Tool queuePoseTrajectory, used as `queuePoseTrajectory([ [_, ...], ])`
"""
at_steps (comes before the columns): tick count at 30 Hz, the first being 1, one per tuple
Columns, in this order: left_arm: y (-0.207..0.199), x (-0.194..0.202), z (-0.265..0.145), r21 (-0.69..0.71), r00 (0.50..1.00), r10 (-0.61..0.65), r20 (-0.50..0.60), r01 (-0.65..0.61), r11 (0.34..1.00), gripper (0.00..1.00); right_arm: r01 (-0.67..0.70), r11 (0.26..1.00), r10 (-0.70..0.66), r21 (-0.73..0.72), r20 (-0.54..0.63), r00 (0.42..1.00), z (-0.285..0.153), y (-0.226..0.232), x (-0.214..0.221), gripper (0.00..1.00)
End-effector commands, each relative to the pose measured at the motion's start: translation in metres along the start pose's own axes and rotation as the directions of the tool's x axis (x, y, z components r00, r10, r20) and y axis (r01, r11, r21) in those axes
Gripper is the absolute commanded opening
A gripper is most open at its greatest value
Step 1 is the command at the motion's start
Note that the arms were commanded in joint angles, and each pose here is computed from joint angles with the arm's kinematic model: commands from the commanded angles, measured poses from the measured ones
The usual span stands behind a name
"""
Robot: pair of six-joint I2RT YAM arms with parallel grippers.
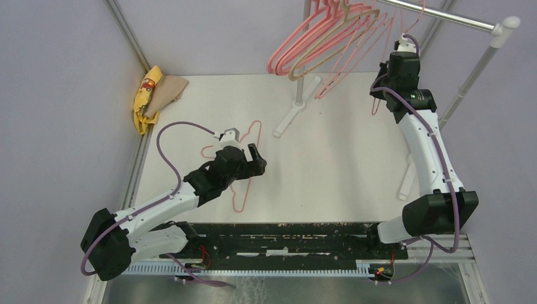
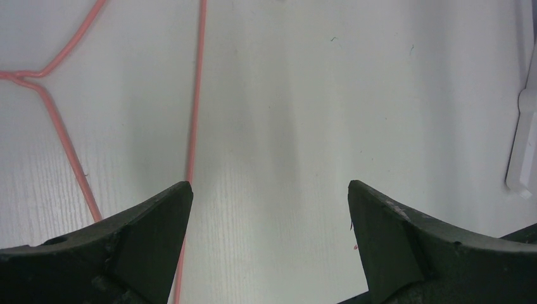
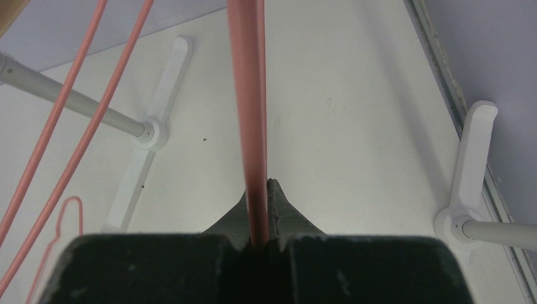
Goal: Organize the hangers
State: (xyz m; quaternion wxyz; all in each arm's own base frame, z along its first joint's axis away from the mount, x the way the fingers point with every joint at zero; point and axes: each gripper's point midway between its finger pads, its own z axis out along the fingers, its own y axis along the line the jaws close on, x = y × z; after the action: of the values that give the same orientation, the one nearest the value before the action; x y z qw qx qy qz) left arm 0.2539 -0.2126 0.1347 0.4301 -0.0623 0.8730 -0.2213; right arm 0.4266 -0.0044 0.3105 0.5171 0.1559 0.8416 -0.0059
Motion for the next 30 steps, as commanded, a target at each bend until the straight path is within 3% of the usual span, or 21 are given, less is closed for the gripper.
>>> queuePoseTrajectory([
  [1,-0.015,-0.023,0.0,0.036,0.997,0.02,0.068,-0.023,0.999,0.99,0.067,0.996,-0.07,-0.051,-0.064,0.995,-0.008,0.019,0.01,0.01],
  [18,-0.014,-0.026,-0.006,0.034,0.997,0.02,0.077,-0.022,0.999,0.99,0.169,0.981,-0.18,-0.092,-0.134,0.974,-0.003,0.057,0.028,0.03],
  [22,-0.014,-0.027,-0.006,0.036,0.997,0.014,0.077,-0.017,0.999,0.99,0.164,0.984,-0.171,-0.069,-0.111,0.979,-0.011,0.052,0.022,0.2],
  [26,-0.015,-0.027,-0.007,0.041,0.997,0.012,0.076,-0.015,0.999,0.99,0.135,0.989,-0.137,-0.053,-0.039,0.99,-0.03,0.044,0.009,0.46],
  [30,-0.016,-0.028,-0.007,0.044,0.997,0.01,0.078,-0.013,0.999,0.99,0.115,0.992,-0.114,-0.051,0.016,0.993,-0.054,0.036,-0.004,0.56],
])
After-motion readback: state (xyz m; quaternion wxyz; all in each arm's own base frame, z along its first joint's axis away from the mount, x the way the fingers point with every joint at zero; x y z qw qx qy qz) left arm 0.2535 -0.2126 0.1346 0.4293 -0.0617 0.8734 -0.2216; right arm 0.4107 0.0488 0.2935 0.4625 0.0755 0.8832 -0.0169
